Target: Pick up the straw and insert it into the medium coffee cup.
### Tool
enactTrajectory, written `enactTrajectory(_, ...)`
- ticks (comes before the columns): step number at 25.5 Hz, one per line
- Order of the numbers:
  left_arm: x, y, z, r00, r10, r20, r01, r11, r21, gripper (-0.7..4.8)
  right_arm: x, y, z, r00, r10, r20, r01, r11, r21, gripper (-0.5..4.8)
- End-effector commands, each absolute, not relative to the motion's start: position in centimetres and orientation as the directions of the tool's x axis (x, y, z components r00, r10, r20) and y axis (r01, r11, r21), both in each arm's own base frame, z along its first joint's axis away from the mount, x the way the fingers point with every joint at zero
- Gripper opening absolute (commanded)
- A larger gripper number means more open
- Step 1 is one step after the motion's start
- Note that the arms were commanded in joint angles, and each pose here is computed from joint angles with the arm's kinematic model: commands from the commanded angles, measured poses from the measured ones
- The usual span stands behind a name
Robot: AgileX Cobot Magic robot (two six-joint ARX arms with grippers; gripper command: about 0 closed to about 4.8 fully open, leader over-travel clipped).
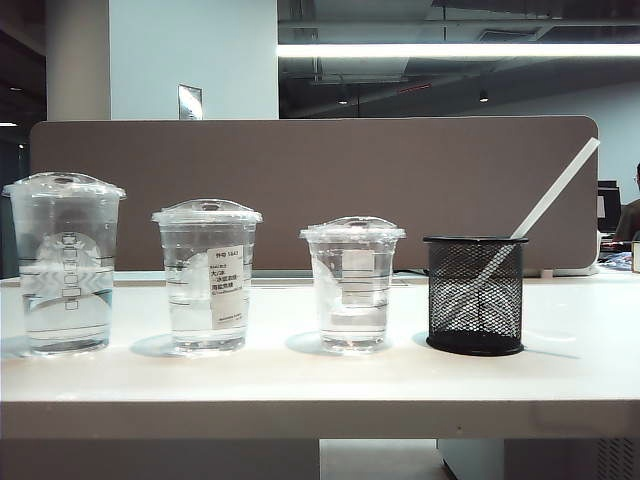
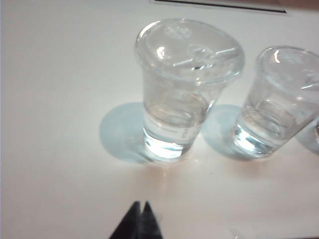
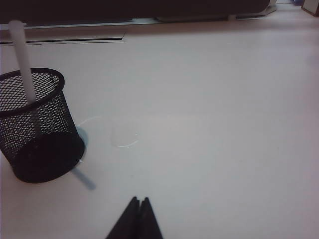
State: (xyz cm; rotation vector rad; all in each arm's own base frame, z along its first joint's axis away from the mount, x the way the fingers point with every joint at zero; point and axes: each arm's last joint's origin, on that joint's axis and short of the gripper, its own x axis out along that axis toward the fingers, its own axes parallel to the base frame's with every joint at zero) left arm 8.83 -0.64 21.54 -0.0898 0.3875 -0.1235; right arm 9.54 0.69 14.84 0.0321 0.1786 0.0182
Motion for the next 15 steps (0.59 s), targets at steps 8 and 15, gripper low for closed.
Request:
enactTrajectory(8, 5.9, -0.8, 31.9, 0.978, -0.144, -0.152, 0.134, 0.988, -0.073, -0.04, 9.6, 0.7, 14.7, 0.985, 0.020, -0.174, -0.015, 0.999, 0.032, -0.04)
enactTrajectory(15, -1.4, -0.2, 36.6, 0.891, -0.346, -0.295, 0.329, 0.938, -0.108, -0.04, 9.6, 0.7, 14.7, 0.984, 0.020, -0.174, -0.015, 0.999, 0.032, -0.04)
